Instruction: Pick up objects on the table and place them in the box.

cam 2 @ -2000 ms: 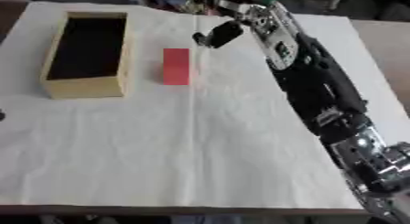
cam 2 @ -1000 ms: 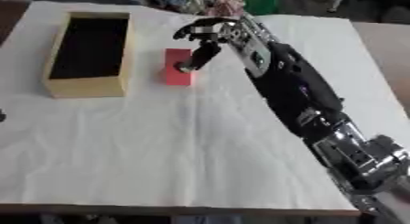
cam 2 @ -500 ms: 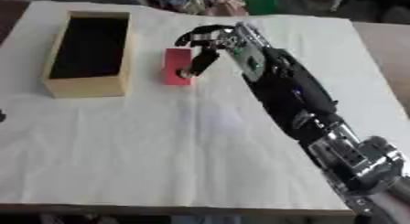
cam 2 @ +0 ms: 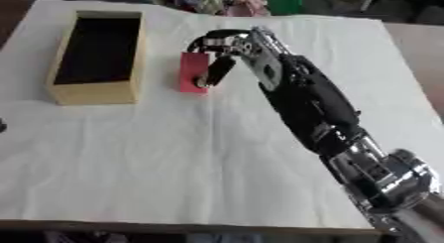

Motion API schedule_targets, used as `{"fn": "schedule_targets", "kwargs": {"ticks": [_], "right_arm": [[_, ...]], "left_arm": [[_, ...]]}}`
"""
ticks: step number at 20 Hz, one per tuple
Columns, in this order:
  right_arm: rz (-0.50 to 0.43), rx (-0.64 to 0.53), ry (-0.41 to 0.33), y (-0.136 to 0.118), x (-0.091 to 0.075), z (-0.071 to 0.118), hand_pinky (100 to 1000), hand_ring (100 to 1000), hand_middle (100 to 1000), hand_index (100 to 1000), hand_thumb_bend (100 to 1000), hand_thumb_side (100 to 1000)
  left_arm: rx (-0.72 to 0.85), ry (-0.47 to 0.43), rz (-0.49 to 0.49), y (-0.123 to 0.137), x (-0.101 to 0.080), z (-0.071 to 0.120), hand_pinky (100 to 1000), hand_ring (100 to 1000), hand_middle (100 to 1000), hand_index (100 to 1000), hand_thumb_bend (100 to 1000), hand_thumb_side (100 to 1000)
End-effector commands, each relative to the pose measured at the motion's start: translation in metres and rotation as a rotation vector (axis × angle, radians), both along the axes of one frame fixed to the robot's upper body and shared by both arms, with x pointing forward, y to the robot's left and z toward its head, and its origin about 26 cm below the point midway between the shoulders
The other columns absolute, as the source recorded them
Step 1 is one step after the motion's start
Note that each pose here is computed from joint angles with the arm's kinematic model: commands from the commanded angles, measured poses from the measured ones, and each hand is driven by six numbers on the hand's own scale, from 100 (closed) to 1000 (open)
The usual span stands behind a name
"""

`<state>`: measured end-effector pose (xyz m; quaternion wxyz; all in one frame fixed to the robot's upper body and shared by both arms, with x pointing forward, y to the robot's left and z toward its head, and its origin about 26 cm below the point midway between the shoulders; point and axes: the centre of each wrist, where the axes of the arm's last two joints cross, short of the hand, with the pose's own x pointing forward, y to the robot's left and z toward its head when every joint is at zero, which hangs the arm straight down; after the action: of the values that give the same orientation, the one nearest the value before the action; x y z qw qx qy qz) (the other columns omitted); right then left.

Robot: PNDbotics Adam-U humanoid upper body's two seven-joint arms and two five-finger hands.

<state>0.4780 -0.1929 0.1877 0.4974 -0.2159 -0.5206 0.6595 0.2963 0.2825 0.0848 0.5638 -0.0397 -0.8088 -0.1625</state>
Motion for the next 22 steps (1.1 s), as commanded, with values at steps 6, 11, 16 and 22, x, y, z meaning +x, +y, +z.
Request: {"fn": "schedule_targets", "kwargs": {"ticks": [6, 11, 16, 22], "right_arm": [[0.013, -0.003, -0.139, 0.011, -0.001, 0.031, 867, 1000, 658, 867, 239, 120], [0.06, 0.006, -0.205, 0.033, -0.005, 0.052, 867, 1000, 661, 867, 243, 100], [0.107, 0.009, -0.261, 0.06, -0.008, 0.069, 867, 1000, 663, 867, 251, 102], [0.144, 0.032, -0.312, 0.092, -0.012, 0.075, 864, 1000, 665, 872, 238, 100]], "left_arm": [[0.023, -0.023, -0.009, 0.002, 0.001, 0.008, 1000, 831, 736, 756, 100, 346], [0.022, -0.022, -0.011, 0.002, 0.001, 0.007, 1000, 831, 736, 756, 100, 345], [0.021, -0.021, -0.016, 0.002, 0.001, 0.008, 1000, 831, 736, 756, 100, 344], [0.02, -0.021, -0.022, 0.001, 0.001, 0.008, 1000, 830, 736, 756, 100, 344]]}}
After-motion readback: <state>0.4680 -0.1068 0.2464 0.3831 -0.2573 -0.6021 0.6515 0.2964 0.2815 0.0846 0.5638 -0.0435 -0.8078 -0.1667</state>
